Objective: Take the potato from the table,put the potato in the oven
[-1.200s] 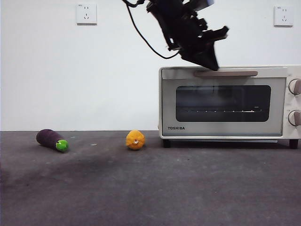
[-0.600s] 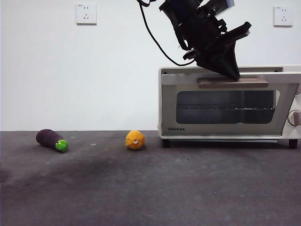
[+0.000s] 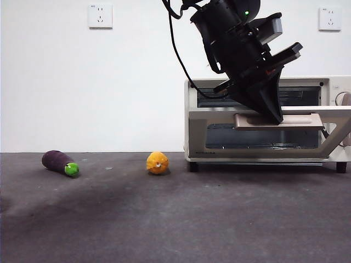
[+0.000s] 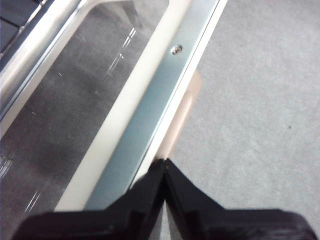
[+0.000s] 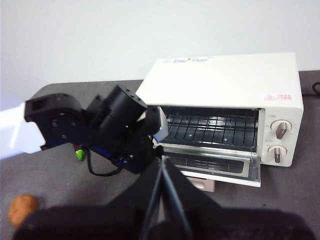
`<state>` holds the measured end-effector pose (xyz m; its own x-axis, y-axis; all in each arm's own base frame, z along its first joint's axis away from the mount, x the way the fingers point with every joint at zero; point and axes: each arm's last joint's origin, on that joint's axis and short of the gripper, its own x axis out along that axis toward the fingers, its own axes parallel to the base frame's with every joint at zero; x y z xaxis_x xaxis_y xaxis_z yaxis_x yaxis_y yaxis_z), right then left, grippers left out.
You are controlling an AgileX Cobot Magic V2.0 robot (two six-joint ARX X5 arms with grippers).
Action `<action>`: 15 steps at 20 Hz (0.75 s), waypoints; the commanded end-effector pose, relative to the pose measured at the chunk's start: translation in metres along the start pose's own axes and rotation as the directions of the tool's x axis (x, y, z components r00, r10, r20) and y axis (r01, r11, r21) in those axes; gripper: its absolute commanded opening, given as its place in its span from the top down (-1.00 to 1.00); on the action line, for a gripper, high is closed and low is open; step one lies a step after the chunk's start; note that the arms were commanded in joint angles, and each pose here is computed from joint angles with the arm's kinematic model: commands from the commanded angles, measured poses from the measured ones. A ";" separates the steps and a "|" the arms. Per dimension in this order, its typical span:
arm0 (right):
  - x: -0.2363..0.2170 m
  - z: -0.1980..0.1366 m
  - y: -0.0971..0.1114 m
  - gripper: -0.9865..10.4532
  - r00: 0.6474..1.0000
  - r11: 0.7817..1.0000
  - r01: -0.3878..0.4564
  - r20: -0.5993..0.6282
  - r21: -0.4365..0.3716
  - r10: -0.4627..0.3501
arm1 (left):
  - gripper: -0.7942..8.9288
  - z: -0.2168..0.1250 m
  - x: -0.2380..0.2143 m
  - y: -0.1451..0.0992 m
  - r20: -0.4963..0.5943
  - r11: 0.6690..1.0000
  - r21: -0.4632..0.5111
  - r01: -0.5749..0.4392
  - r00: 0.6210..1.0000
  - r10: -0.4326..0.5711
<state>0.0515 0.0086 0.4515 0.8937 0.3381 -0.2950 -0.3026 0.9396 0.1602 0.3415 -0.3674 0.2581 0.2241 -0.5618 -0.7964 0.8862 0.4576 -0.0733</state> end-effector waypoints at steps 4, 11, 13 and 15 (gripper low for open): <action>-0.012 0.003 0.004 0.83 1.000 0.999 0.029 -0.001 -0.017 -0.029 | 0.85 -0.015 0.023 0.006 -0.097 0.997 -0.056 -0.061 0.994 0.056; -0.013 0.001 0.004 0.83 0.998 0.998 0.055 -0.016 -0.014 -0.056 | 0.85 -0.019 0.031 0.000 -0.125 0.995 -0.079 -0.052 0.991 0.042; -0.013 0.001 0.004 0.83 0.998 0.998 0.054 -0.021 -0.013 -0.055 | 0.85 -0.025 0.041 0.001 -0.165 0.994 -0.100 -0.048 0.986 0.031; -0.013 0.001 0.004 0.83 0.999 0.999 0.048 -0.021 -0.024 -0.048 | 0.85 -0.033 0.053 0.000 -0.217 0.993 -0.111 -0.041 0.976 0.016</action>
<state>0.0403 0.0080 0.4556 0.8962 0.2950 -0.3313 -0.2629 0.9547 0.1392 0.3295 -0.3772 0.2154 0.1210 -0.4296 -0.8949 0.8507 0.5095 -0.1296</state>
